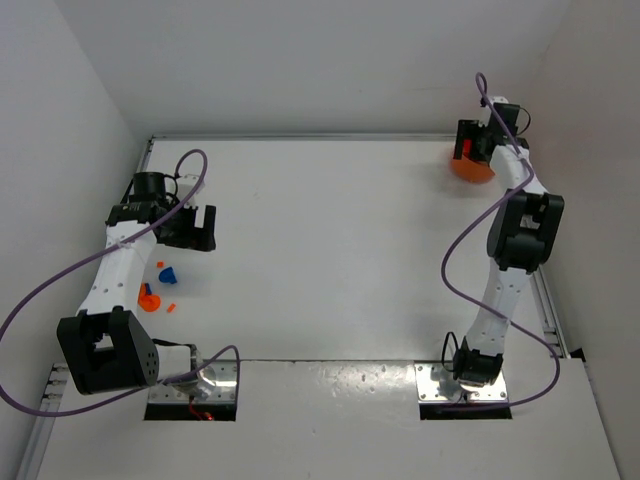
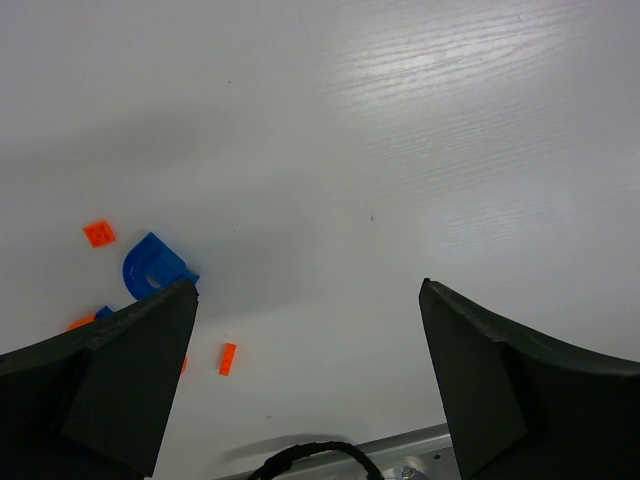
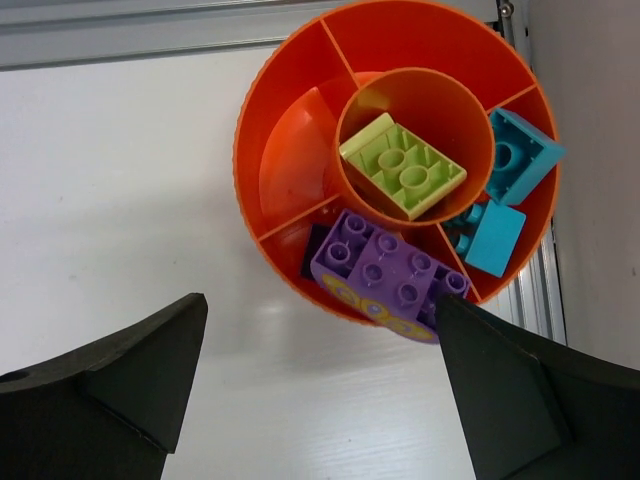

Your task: Sort the legos into containers by color

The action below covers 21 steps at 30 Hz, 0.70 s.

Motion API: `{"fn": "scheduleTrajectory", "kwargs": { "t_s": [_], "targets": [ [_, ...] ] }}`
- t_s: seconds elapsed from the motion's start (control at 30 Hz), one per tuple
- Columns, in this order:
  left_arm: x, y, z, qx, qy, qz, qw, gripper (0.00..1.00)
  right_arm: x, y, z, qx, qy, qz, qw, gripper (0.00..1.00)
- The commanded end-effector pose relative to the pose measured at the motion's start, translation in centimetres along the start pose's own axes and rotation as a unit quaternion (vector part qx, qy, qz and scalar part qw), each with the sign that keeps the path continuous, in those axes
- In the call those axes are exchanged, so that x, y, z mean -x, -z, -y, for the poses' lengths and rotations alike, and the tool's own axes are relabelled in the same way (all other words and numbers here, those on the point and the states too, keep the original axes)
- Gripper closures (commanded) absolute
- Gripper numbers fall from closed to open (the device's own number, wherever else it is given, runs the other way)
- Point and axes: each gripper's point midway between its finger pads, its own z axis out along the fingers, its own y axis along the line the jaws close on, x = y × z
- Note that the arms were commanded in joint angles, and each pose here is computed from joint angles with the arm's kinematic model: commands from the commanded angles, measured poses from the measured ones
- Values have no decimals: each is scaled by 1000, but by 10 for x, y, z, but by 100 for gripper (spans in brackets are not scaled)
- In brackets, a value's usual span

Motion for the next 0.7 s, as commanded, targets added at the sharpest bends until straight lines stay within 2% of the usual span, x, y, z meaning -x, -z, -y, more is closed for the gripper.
{"fn": "scheduleTrajectory", "kwargs": {
  "t_s": [0.0,0.3,0.53,0.67],
  "targets": [
    [16,10,-2,3,1,35,999,0,45,37,-3,22,6,61,998,4],
    [17,12,-1,4,0,39,999,0,59,54,21,-18,20,86,996,4],
    [18,12,2,-5,0,41,999,0,50,61,-16,82,8,75,994,4],
    [18,12,2,-5,0,41,999,0,43,50,-29,102,-13,64,993,4]
  ]
}}
